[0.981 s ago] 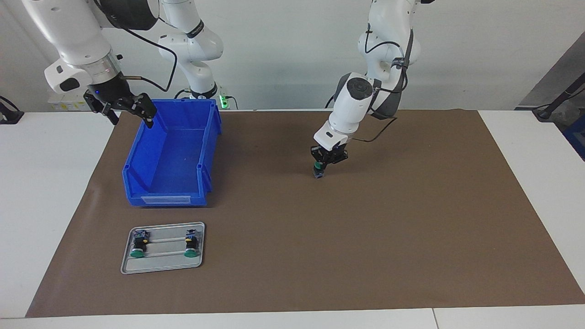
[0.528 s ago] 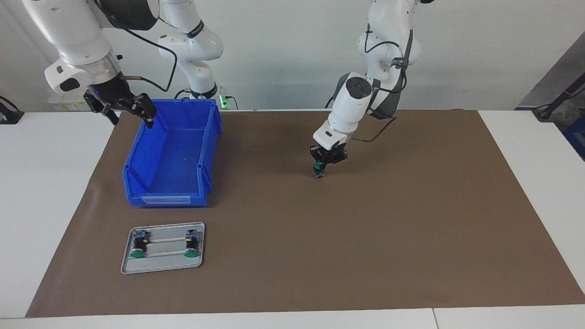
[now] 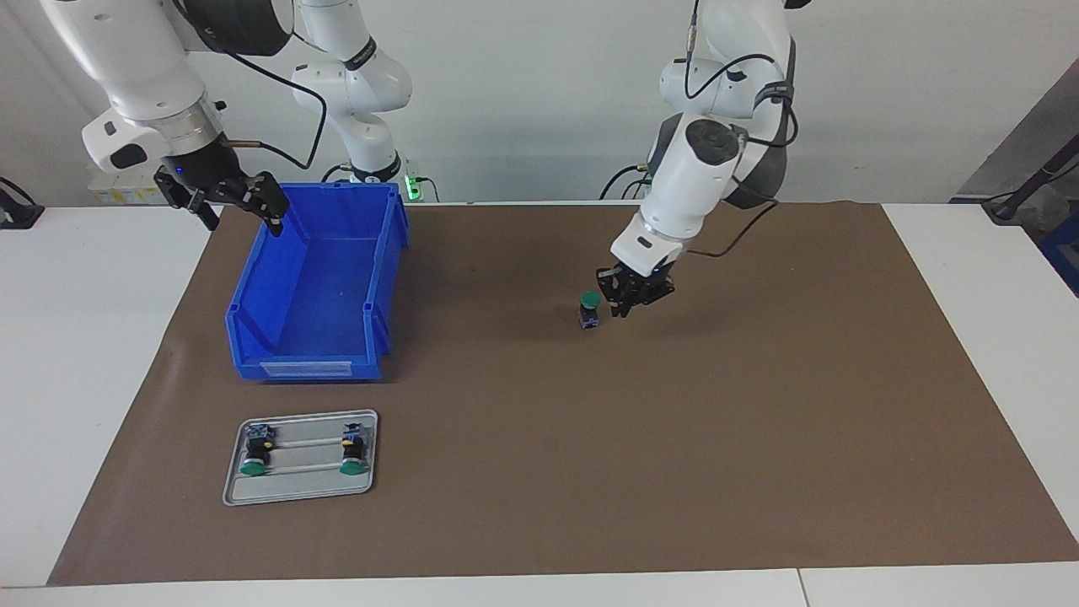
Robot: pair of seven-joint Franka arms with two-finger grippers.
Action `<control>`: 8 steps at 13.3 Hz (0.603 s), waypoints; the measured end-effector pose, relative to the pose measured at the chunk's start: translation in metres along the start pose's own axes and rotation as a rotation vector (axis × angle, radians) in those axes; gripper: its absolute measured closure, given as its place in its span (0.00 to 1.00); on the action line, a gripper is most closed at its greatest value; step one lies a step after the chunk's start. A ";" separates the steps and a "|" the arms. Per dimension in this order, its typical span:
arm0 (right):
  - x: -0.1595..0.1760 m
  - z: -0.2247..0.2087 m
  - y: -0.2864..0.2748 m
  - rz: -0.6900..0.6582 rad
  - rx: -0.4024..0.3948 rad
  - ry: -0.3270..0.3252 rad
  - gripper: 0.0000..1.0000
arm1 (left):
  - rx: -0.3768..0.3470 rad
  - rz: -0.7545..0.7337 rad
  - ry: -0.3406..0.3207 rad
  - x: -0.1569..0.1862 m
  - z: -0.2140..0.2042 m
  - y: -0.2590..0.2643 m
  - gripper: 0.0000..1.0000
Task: Place and press button with both arms
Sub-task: 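Lift the left gripper away while the right gripper reaches the button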
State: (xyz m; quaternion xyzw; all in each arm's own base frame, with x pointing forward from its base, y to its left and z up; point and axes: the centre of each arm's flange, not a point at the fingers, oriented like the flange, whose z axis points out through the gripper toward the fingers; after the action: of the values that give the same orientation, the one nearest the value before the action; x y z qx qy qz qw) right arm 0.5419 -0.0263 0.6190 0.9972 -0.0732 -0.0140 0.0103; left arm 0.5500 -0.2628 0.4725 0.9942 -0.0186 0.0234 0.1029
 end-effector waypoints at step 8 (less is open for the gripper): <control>-0.003 -0.006 -0.069 -0.096 0.011 0.074 0.00 | 0.151 0.028 -0.001 0.048 -0.097 -0.179 0.71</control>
State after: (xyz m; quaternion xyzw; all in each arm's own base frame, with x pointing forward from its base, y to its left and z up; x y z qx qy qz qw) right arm 0.5496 0.0429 0.6236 0.9994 -0.0248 0.0228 0.0066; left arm 0.6013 -0.0696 0.5337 0.9988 -0.0309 0.0256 0.0273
